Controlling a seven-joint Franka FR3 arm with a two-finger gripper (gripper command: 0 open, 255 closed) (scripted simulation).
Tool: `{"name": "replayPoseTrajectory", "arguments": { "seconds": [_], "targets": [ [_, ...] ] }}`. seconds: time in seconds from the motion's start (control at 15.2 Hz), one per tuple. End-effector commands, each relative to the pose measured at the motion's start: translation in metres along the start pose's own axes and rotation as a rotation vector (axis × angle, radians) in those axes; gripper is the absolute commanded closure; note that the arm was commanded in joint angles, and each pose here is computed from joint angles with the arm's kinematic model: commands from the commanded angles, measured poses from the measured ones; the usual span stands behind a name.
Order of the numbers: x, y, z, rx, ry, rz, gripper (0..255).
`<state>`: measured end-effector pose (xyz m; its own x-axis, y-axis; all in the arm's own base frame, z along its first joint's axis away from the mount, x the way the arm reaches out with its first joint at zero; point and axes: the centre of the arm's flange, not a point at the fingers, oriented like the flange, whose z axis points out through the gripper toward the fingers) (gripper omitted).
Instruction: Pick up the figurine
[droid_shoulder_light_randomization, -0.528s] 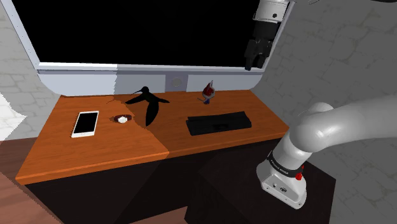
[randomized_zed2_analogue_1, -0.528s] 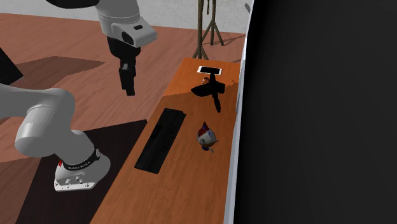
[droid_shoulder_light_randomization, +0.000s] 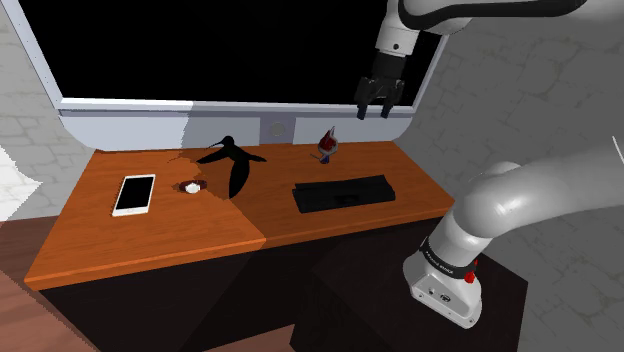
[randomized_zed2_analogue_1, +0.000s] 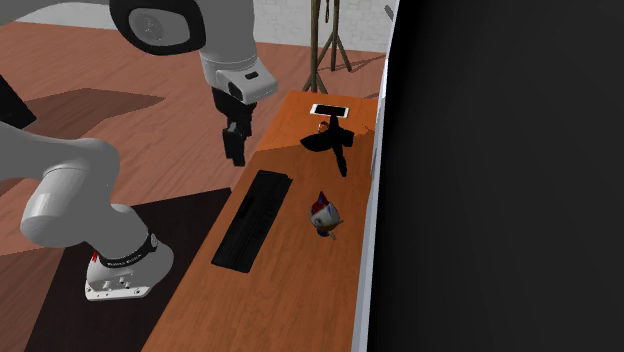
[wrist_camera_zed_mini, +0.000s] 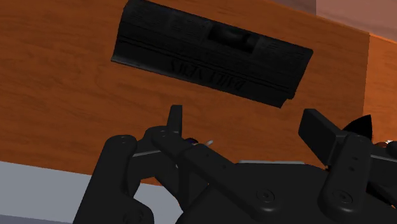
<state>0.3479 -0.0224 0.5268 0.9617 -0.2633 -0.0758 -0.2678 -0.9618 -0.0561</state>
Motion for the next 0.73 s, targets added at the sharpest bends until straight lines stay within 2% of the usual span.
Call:
{"name": "replayPoseTrajectory", "arguments": {
  "seconds": [0.0,0.66],
  "targets": [
    [0.019,-0.001,0.009,0.002,0.029,0.067,0],
    [0.116,0.012,0.071,0.005,0.148,0.387,0]
  ]
}}
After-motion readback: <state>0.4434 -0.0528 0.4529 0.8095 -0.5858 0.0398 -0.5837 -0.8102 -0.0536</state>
